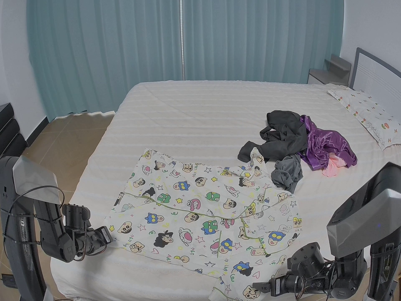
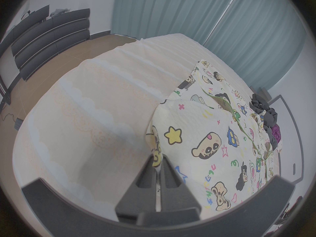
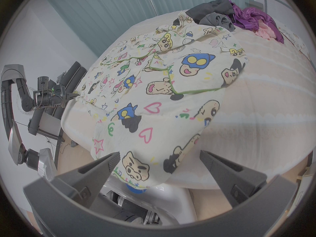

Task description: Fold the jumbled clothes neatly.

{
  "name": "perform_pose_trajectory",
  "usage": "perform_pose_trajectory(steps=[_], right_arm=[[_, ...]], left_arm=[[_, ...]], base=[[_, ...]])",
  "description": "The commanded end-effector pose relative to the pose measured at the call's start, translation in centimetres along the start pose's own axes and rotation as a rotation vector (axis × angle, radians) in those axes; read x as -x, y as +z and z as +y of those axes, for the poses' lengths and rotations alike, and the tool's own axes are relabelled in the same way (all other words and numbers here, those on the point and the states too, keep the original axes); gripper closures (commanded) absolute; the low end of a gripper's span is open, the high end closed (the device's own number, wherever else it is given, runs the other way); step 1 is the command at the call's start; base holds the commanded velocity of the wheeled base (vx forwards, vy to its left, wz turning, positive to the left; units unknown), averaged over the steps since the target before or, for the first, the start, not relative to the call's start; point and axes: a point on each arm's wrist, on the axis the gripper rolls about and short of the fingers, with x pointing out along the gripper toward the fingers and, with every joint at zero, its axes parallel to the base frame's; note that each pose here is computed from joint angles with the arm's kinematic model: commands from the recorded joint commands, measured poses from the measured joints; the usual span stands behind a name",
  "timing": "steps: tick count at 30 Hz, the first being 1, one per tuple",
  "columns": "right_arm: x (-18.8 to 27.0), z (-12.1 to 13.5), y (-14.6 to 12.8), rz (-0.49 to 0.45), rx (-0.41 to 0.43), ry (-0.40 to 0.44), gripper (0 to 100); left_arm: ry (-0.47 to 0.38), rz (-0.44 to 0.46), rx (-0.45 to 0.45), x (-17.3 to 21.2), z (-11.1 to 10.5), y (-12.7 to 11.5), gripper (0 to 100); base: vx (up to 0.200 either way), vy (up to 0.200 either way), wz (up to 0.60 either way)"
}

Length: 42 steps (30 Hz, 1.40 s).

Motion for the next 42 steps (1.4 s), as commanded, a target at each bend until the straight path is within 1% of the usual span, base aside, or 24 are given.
perform_pose_trajectory(steps=[1,5,14,21,22,31,41,42], right_arm=[[-0.9,-0.2,0.3,-0.004,0.001,-0.011,0],[-1.2,-0.2,0.5,0.002,0.019,-0.013,0],[-1.6,-0.2,0.7,0.013,0.031,-0.022,0],[-1.8,0.0,1.1,-0.007,0.035,-0.012,0],[-1.8,0.0,1.1,-0.005,0.036,-0.013,100],[-1.9,0.0,1.2,-0.011,0.034,-0.009,100],[-0.4,-0.4,0.7,-0.017,0.038,-0.054,100],[0.2,-0.5,0.6,-0.015,0.038,-0.055,100]], left_arm=[[-0.009,-0.018,0.0,0.1,-0.1,0.2,100],[-0.013,-0.023,-0.002,0.3,-0.1,0.1,100],[-0.014,-0.024,-0.002,0.3,-0.1,0.1,100],[-0.014,-0.024,-0.001,0.3,0.0,0.1,100],[-0.013,-0.025,-0.001,0.3,0.0,0.1,100],[-0.013,-0.02,-0.001,0.3,0.0,0.0,100],[-0.016,-0.024,-0.029,1.6,0.3,-1.0,100],[-0.02,-0.035,-0.048,2.0,0.4,-1.2,100]], base=[[0.0,0.0,0.0],[0.0,0.0,0.0],[0.0,0.0,0.0],[0.0,0.0,0.0],[0.0,0.0,0.0],[0.0,0.0,0.0],[0.0,0.0,0.0],[0.0,0.0,0.0]])
